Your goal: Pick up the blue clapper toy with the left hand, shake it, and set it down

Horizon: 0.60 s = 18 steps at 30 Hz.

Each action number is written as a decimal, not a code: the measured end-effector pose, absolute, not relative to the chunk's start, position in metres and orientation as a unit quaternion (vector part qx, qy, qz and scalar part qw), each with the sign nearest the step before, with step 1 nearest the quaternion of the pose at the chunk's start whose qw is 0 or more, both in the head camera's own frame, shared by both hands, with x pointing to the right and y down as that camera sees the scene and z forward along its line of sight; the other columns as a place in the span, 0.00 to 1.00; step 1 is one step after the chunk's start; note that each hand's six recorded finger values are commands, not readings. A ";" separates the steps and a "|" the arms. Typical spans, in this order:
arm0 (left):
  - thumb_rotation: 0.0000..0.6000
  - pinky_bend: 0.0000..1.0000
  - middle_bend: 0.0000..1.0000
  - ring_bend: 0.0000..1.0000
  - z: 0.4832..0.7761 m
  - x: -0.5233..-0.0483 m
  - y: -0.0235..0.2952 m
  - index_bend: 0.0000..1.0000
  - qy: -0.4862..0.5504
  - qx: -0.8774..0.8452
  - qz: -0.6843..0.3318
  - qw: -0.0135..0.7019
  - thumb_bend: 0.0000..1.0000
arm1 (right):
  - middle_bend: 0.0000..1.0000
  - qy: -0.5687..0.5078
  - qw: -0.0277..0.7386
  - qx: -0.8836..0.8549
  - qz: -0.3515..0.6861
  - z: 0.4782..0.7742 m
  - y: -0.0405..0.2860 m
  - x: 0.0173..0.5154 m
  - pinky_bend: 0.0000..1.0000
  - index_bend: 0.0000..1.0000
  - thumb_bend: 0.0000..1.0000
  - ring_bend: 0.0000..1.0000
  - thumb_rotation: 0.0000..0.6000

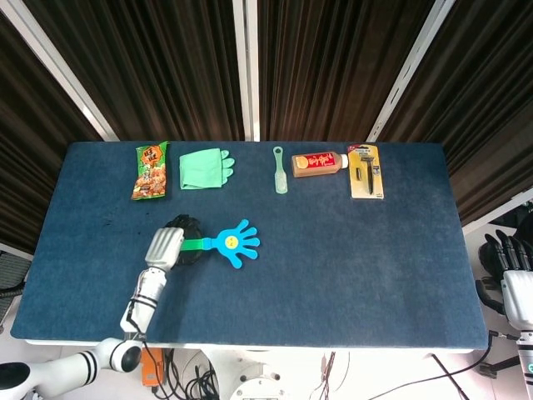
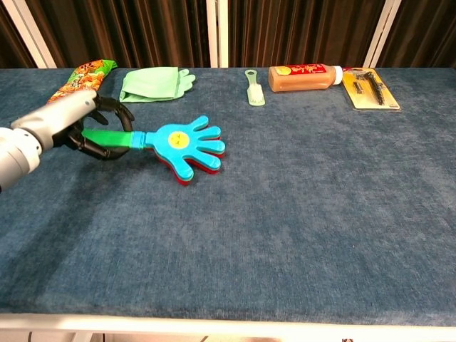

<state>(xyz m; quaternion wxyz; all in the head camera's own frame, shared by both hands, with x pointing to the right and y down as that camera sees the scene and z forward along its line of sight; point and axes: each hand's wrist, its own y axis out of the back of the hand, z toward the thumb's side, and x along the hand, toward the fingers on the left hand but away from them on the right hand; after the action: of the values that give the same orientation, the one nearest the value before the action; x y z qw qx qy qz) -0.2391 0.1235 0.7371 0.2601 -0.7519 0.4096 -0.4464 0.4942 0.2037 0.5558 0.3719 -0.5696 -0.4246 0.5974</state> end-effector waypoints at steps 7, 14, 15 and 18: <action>1.00 0.89 0.73 0.70 0.730 -0.242 0.123 0.69 0.408 -0.743 -0.439 0.297 0.38 | 0.00 -0.424 0.372 -0.571 0.597 0.557 0.204 0.494 0.00 0.00 0.29 0.00 1.00; 1.00 0.97 0.83 0.84 0.741 -0.248 0.128 0.60 0.368 -0.738 -0.476 0.306 0.38 | 0.00 -0.423 0.371 -0.570 0.598 0.557 0.205 0.494 0.00 0.00 0.29 0.00 1.00; 1.00 0.97 0.83 0.85 0.743 -0.248 0.129 0.58 0.364 -0.738 -0.479 0.305 0.38 | 0.00 -0.423 0.371 -0.570 0.599 0.557 0.205 0.494 0.00 0.00 0.29 0.00 1.00; 1.00 0.98 0.85 0.87 0.747 -0.251 0.131 0.50 0.349 -0.739 -0.492 0.301 0.37 | 0.00 -0.423 0.371 -0.570 0.599 0.557 0.204 0.494 0.00 0.00 0.29 0.00 1.00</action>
<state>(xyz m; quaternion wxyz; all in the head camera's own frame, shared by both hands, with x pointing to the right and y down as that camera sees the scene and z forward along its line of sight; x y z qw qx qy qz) -0.2506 0.1308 0.7472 0.3010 -0.7385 0.3492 -0.4920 0.4940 0.2045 0.5568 0.3707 -0.5697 -0.4231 0.5992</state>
